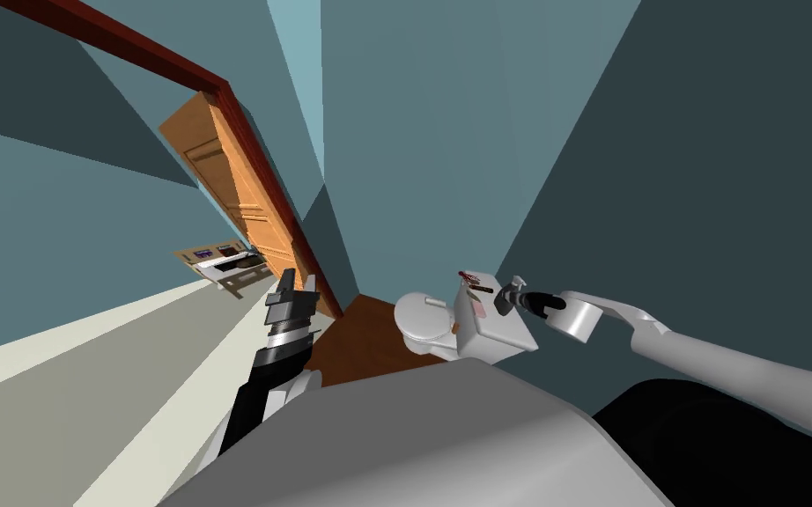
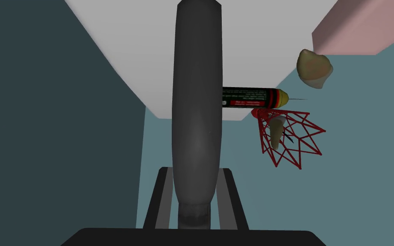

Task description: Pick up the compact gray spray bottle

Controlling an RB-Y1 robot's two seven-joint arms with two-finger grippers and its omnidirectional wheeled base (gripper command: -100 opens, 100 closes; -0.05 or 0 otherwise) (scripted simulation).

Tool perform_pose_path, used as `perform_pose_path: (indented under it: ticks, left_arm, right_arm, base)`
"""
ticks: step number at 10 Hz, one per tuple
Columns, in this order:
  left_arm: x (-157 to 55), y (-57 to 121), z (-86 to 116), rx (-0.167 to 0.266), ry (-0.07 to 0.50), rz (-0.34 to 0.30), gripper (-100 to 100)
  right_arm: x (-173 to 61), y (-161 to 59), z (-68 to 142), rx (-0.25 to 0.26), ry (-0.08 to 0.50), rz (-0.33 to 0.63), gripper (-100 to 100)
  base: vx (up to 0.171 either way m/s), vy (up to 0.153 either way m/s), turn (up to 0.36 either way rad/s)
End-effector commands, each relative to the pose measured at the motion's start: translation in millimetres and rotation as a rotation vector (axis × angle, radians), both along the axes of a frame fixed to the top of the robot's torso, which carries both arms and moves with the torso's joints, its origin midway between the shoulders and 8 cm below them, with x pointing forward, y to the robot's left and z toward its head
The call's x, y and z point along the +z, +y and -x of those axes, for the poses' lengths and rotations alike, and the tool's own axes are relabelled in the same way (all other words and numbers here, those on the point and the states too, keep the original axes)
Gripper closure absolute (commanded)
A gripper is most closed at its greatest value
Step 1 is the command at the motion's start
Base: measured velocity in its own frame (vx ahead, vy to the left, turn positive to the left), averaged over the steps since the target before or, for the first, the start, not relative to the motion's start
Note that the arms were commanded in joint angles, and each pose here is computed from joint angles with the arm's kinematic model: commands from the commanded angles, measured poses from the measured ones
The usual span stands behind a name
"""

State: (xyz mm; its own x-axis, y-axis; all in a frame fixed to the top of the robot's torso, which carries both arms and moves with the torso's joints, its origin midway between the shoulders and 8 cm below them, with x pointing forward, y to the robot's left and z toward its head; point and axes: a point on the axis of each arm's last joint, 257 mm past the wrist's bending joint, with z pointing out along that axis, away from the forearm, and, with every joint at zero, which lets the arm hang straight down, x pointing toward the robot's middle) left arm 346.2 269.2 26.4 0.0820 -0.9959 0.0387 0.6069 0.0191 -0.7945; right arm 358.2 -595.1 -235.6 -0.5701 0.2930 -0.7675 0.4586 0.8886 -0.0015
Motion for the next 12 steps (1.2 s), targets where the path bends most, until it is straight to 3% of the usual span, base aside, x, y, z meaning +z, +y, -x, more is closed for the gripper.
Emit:
perform_pose_path:
  ticks: [1, 8, 11, 12]
  left_arm:
    - [0.0, 0.0, 0.0, 0.0, 0.0, 0.0, 0]
    - [0.1, -0.1, 0.0, 0.0, 0.0, 0.0, 0]
    - [0.0, 0.0, 0.0, 0.0, 0.0, 0.0, 0]
    - [0.1, -0.1, -0.1, 0.0, 0.0, 0.0, 0]
  right_arm:
    - [0.7, 17.9, -1.3, 0.04, 0.0, -0.006, 100]
    - [3.8, 100.9, -4.5, 0.232, 0.007, 0.003, 100]
    - [8.6, 134.0, -4.8, 0.301, -0.001, -0.006, 100]
    - [9.1, 136.2, -4.9, 0.305, -0.003, -0.008, 100]
  base:
    - [0.114, -0.017, -0.197]
    - [0.123, -0.024, -0.276]
    - [0.121, 0.005, -0.233]
    - [0.036, 0.011, 0.04]
